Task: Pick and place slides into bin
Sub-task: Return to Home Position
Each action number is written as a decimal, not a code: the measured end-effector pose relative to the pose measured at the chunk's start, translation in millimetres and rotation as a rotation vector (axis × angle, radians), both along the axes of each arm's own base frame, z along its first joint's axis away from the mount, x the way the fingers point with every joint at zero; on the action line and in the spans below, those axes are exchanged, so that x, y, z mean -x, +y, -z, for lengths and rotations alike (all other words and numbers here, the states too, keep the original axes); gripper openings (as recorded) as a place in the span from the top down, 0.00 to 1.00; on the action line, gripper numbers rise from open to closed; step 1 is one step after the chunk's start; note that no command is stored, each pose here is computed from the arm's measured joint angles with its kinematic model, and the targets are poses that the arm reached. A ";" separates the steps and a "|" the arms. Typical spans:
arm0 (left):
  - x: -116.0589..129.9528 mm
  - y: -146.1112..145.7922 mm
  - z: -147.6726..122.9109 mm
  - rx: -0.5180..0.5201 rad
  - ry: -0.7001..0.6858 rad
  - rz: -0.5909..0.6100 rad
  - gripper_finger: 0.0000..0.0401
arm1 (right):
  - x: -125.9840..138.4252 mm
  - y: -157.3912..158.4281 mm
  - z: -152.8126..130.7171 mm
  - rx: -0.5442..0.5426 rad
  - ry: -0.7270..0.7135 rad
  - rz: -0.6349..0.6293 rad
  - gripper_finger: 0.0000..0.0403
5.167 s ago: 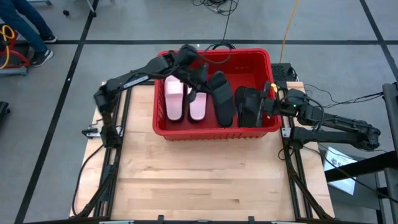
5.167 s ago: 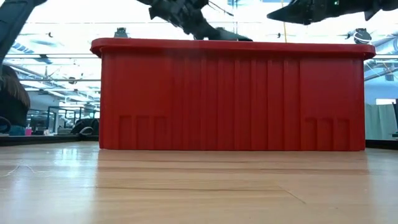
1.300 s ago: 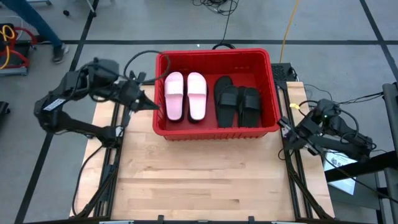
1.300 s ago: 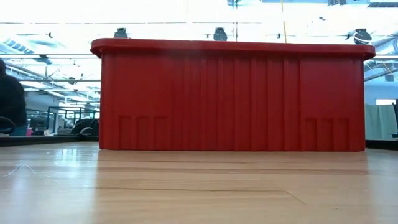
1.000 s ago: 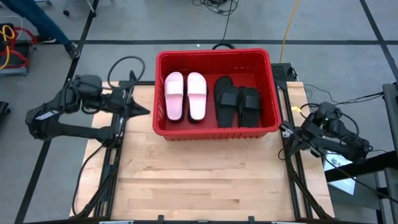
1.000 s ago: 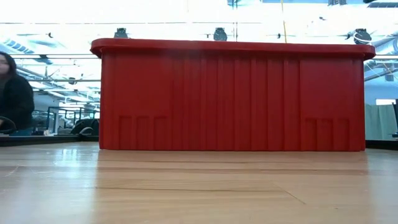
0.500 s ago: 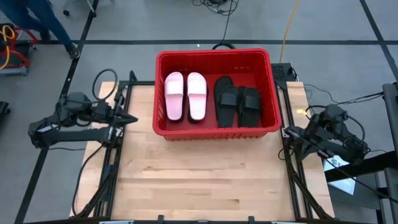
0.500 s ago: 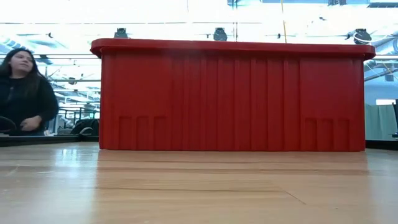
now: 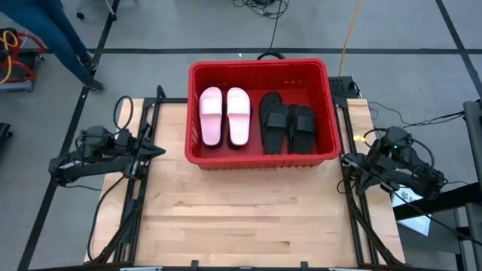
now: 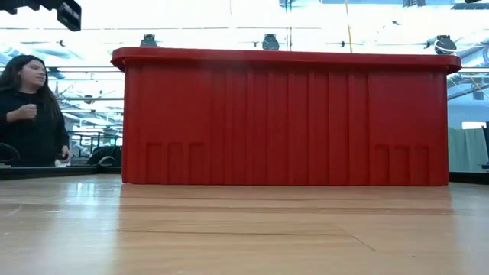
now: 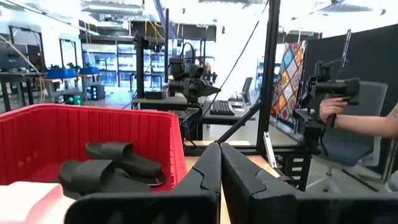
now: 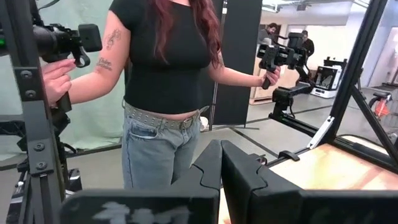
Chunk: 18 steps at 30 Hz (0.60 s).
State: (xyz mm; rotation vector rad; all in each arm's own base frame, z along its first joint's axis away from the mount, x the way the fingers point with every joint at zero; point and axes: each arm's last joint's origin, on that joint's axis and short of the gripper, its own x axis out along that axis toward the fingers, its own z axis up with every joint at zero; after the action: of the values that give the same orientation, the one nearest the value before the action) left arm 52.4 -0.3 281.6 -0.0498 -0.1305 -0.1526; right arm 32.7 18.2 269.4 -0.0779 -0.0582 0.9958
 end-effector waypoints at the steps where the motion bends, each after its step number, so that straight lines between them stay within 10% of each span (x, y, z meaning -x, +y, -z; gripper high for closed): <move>1: 0.8 -0.2 3.6 0.003 -0.010 0.001 0.99 | 0.2 0.1 0.0 0.003 -0.004 -0.007 1.00; 18: -11.8 -1.2 28.5 -0.005 -0.017 0.118 0.99 | -2.7 -0.4 5.0 0.025 -0.041 -0.100 1.00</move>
State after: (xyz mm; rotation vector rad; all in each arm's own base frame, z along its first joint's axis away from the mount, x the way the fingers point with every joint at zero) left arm 64.2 -1.5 253.1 -0.0512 -0.1441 -0.2715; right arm 35.4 17.8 264.4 -0.1195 -0.0875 1.0946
